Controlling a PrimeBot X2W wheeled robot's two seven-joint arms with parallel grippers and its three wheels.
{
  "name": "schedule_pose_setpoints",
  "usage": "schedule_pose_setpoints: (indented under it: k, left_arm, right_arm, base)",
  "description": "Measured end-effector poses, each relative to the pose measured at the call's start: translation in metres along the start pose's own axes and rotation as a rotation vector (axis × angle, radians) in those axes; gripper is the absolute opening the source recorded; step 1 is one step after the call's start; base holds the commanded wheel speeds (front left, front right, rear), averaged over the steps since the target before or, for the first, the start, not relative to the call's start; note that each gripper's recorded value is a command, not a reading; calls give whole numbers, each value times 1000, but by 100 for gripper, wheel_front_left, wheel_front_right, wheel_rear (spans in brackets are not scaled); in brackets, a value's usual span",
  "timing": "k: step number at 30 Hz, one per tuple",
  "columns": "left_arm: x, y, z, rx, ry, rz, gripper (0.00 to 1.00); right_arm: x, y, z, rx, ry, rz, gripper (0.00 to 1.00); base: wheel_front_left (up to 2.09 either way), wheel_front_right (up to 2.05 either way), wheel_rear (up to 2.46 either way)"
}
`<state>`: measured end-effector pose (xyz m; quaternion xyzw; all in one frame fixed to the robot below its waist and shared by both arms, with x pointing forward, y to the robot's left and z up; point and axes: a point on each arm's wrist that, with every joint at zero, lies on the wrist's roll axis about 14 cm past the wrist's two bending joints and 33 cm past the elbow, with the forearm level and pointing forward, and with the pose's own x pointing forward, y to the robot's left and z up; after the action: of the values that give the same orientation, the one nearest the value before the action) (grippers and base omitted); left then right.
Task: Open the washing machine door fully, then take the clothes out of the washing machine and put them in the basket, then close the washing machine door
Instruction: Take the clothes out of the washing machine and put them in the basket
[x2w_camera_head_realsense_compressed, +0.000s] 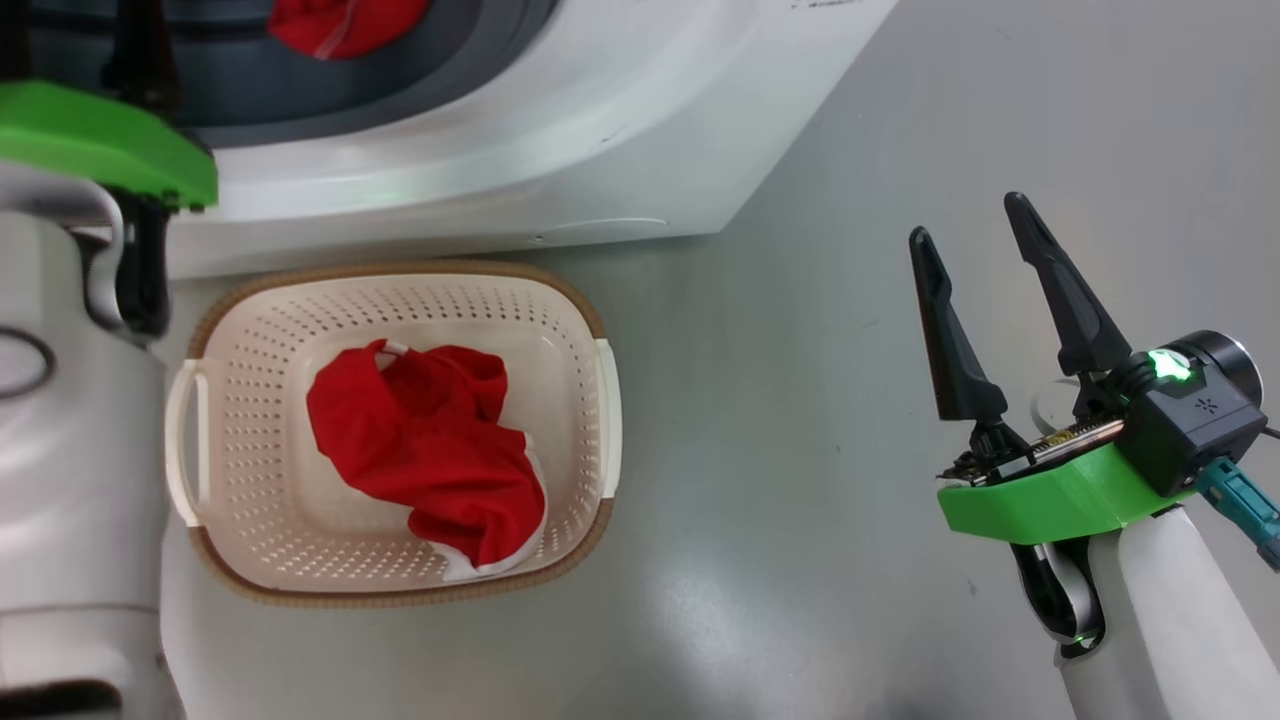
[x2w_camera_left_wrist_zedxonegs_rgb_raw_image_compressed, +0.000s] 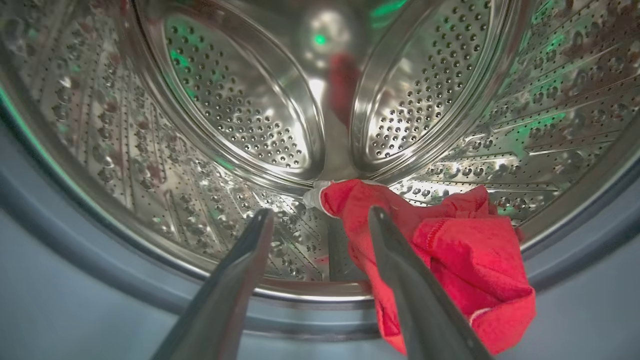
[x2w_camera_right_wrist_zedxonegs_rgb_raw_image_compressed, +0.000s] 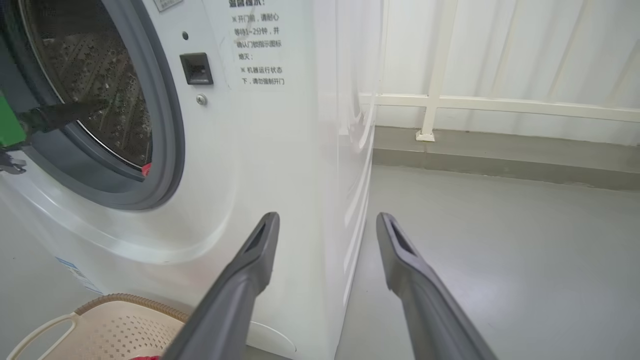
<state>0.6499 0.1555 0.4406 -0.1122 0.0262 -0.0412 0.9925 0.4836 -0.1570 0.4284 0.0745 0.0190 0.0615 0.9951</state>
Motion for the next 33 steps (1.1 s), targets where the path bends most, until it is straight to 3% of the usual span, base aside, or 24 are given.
schedule_pose_setpoints:
  k: [11,20,26,33]
  left_arm:
    - [39,-22,-24,-151,226,-14,100]
    - [31,-58,-56,-284,469,-78,100]
    - [26,-80,-64,-292,566,-151,100]
    - [15,-81,-81,-205,660,-178,100]
  right_arm:
    - [-4,-11,-15,-4,41,-29,100]
    - [-3,-11,-10,7,32,-29,100]
    - [-5,-14,-11,9,35,-37,100]
    - [-7,-17,-8,16,31,-48,100]
  base:
    - [0,0,0]
    - [0,0,0]
    - [0,0,0]
    - [0,0,0]
